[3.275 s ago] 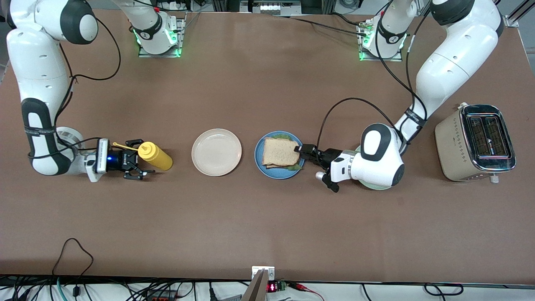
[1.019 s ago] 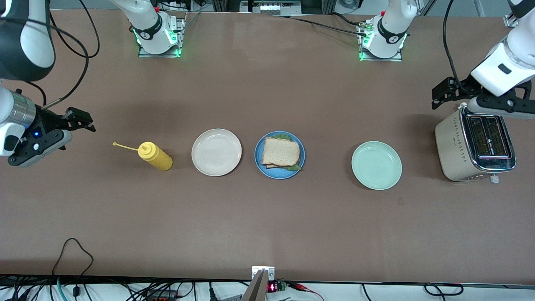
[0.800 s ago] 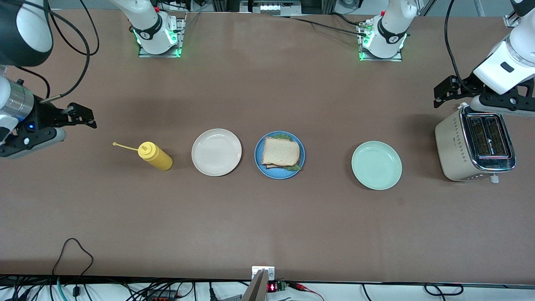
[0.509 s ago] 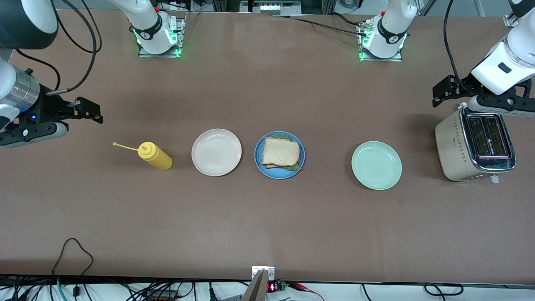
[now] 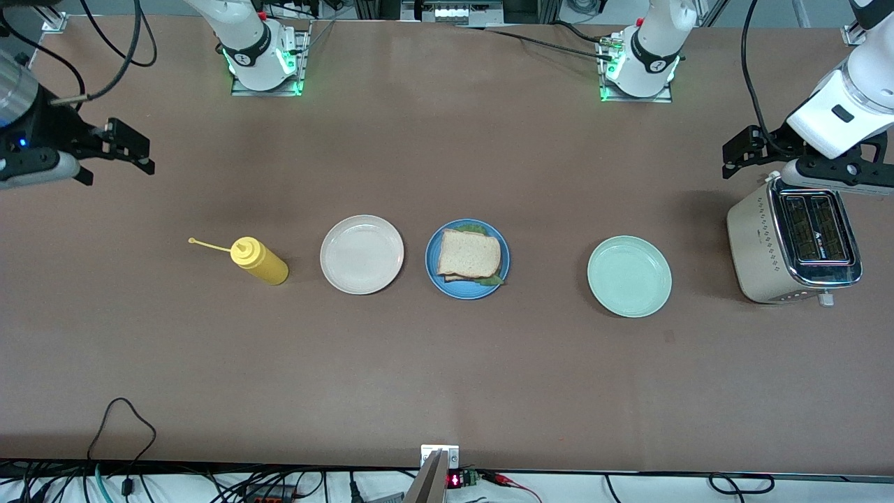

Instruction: Make sandwich in blue plate with both arms

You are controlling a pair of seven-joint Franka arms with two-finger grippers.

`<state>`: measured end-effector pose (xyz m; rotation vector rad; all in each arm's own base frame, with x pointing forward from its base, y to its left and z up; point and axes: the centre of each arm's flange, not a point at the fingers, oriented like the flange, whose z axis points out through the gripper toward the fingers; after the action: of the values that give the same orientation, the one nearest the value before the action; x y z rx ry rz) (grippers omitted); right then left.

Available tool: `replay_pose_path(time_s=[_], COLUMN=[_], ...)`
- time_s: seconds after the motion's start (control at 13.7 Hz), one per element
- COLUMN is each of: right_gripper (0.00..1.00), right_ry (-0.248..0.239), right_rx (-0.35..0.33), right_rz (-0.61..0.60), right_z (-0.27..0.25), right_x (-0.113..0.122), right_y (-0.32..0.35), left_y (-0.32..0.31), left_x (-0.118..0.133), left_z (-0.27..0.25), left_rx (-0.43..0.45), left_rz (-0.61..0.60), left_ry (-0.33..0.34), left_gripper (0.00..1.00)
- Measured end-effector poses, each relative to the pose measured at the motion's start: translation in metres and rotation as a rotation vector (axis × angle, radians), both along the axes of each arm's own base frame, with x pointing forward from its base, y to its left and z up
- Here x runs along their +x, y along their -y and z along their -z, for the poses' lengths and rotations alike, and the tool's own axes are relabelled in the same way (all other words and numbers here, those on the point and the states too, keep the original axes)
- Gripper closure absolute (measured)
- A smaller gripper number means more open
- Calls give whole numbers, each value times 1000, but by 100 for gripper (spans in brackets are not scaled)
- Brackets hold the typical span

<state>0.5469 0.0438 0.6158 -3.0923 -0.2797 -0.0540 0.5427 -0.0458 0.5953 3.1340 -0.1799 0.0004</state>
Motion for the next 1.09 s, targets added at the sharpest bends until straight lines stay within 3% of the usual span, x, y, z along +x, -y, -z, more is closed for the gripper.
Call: replay_pose_path(time_s=[0.22,1.09], right_gripper=[0,0], right_ry=[-2,1], right_rx=[-6,-62], right_rz=[7,2], right_z=[3,4], right_x=[-15,-15], right_y=[-2,0], left_y=[0,0], left_x=[0,0], left_z=[0,0], left_rx=[0,0], left_rz=[0,0], left_ry=[0,-3], left_gripper=[0,0])
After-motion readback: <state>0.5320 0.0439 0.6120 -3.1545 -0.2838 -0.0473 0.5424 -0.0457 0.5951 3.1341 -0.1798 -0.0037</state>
